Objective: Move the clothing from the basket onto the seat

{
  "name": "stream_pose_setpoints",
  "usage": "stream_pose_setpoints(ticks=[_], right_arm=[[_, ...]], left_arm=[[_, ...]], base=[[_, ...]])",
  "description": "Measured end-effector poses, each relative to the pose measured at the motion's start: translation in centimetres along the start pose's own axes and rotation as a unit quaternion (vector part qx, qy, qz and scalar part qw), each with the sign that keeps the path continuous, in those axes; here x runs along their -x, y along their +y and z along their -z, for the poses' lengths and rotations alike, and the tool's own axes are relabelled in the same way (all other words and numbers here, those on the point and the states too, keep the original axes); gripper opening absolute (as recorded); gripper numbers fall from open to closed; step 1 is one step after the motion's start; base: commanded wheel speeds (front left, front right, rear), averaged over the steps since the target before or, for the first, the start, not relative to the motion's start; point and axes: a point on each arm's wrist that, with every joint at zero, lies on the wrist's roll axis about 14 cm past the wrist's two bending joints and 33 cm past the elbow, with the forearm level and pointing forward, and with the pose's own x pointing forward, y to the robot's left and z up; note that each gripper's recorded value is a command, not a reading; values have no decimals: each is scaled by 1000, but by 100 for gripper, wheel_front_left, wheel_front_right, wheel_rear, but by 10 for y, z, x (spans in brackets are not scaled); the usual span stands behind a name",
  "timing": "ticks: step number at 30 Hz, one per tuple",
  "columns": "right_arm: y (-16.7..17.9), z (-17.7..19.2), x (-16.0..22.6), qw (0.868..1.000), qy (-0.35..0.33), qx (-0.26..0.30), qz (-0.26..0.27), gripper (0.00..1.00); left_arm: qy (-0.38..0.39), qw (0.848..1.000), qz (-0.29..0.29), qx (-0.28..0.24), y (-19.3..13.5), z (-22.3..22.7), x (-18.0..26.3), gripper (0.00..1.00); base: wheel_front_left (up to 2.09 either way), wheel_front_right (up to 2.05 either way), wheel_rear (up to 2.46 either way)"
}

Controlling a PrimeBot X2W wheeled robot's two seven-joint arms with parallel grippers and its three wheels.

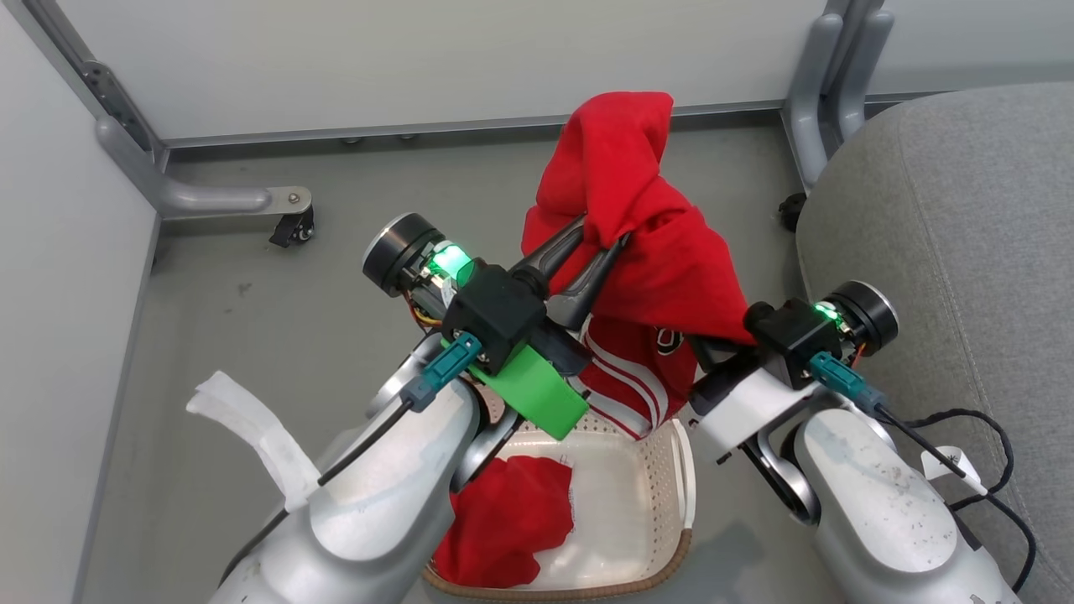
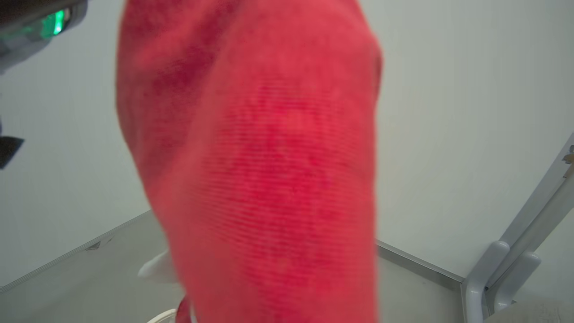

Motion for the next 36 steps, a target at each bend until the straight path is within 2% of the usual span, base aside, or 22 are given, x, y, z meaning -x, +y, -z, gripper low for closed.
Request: stream_pose_setpoints(ticks=[1, 19, 29, 36], right_arm=[[-1, 0, 0, 1000, 0, -1, 1, 0], [-24, 18, 15, 998, 21, -26, 53, 0], [-73, 22, 46, 990, 27, -25, 138, 0], [-110, 26, 92, 974, 40, -25, 221, 0]], left_arm=[[1, 1000, 0, 1, 0, 1, 0, 100], [21, 1000, 0, 18, -7, 18, 5, 100], [41, 998, 36, 41, -30, 43, -4, 100], [47, 994, 78, 62, -58, 56, -15, 100]], base=[[0, 0, 0], [0, 0, 0], [0, 0, 0], [0, 0, 0]])
